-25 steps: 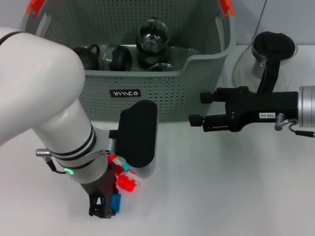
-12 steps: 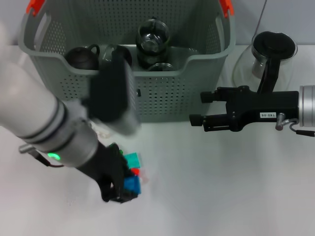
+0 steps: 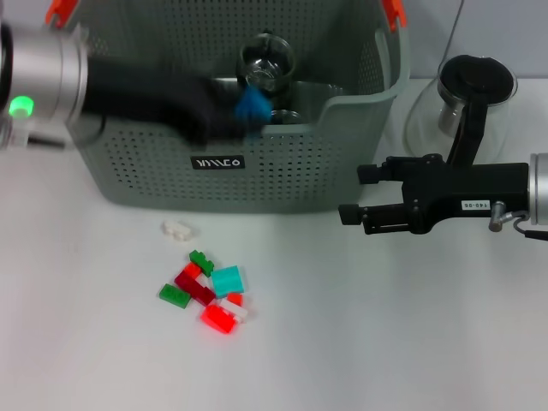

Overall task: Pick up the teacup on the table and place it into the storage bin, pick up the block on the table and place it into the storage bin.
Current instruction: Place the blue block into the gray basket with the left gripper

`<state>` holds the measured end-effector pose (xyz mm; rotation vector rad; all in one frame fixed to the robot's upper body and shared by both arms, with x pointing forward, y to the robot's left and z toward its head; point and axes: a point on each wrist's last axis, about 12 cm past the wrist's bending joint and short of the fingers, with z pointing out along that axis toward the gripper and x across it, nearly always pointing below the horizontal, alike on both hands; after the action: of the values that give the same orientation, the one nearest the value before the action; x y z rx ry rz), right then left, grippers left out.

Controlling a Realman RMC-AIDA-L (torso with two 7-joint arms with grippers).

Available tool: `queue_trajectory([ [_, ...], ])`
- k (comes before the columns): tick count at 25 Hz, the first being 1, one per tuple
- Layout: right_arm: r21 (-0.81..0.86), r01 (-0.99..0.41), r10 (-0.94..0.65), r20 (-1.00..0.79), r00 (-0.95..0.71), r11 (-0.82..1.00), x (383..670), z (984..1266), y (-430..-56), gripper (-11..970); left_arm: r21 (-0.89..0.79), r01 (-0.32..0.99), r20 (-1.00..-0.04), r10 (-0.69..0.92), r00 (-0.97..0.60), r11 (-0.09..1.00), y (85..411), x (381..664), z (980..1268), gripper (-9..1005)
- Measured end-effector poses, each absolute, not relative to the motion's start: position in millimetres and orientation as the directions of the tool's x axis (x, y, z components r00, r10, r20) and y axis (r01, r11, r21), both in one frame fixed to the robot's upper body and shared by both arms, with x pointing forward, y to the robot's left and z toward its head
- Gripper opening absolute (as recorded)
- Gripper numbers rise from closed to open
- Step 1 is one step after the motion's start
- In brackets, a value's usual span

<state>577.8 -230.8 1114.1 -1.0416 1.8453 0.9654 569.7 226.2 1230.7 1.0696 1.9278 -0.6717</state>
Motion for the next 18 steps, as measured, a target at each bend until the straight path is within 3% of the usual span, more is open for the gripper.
queue_trajectory([
  [6,0.236,-0.904,-0.299,-0.888,-0.35,0.358,576,1115,-231,854,0.053,0.757,-0.899,0.362,-0.249,0.652,223,617,1254,431],
  [12,0.234,-0.906,-0.305,-0.887,-0.348,0.352,576,1114,-231,854,0.007,0.66,-0.889,0.306,-0.34,0.752,227,662,1244,440],
  [17,0.235,-0.905,-0.306,-0.886,-0.349,0.353,575,1113,-231,854,-0.005,0.626,-0.892,0.28,-0.356,0.78,229,670,1236,448],
  [18,0.235,-0.905,-0.306,-0.886,-0.349,0.353,575,1113,-231,854,0.001,0.621,-0.897,0.276,-0.346,0.784,229,669,1238,489],
])
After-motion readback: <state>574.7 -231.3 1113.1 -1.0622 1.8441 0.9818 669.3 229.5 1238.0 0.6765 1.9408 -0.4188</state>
